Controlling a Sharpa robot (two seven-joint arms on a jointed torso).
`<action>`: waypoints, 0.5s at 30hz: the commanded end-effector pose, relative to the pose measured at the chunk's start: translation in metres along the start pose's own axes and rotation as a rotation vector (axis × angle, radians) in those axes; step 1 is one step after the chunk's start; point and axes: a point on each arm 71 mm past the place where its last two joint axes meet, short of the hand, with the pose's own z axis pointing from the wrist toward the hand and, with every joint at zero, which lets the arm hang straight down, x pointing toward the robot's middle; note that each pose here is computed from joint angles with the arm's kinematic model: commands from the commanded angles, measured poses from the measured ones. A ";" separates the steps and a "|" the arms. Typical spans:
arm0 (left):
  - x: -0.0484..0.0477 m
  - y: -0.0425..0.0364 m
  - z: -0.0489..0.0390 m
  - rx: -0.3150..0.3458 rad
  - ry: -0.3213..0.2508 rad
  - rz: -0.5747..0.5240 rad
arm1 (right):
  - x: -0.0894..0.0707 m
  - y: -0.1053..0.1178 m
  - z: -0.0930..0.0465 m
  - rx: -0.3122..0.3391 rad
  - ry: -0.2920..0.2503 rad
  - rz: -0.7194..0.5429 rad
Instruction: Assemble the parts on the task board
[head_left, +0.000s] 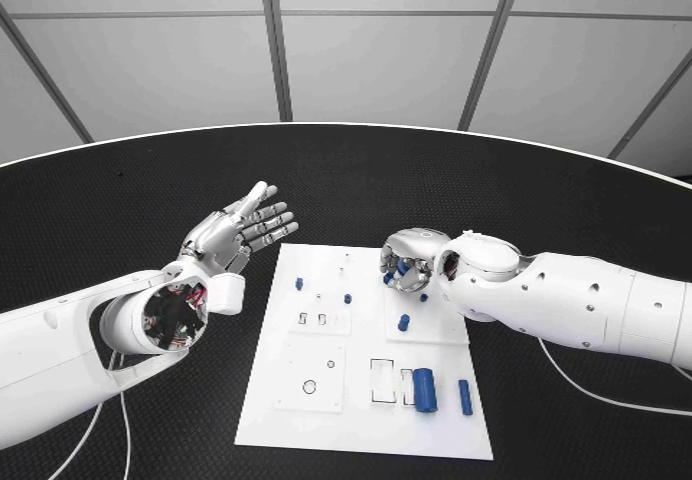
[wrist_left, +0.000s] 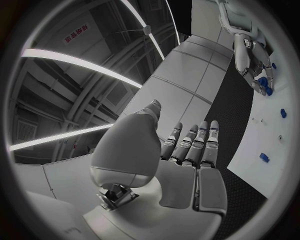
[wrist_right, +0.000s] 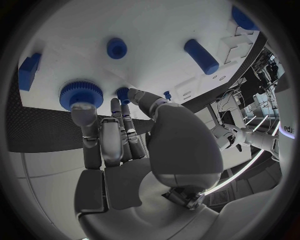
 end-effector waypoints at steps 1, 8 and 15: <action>0.0000 0.0000 -0.0001 -0.001 0.000 0.000 | 0.000 0.000 0.000 0.001 0.003 -0.001; 0.0002 -0.0002 -0.0001 -0.002 0.001 0.000 | 0.000 -0.001 0.001 0.003 0.006 -0.002; 0.0001 -0.0005 -0.0001 -0.002 0.001 0.000 | -0.001 -0.001 0.000 0.001 -0.016 0.003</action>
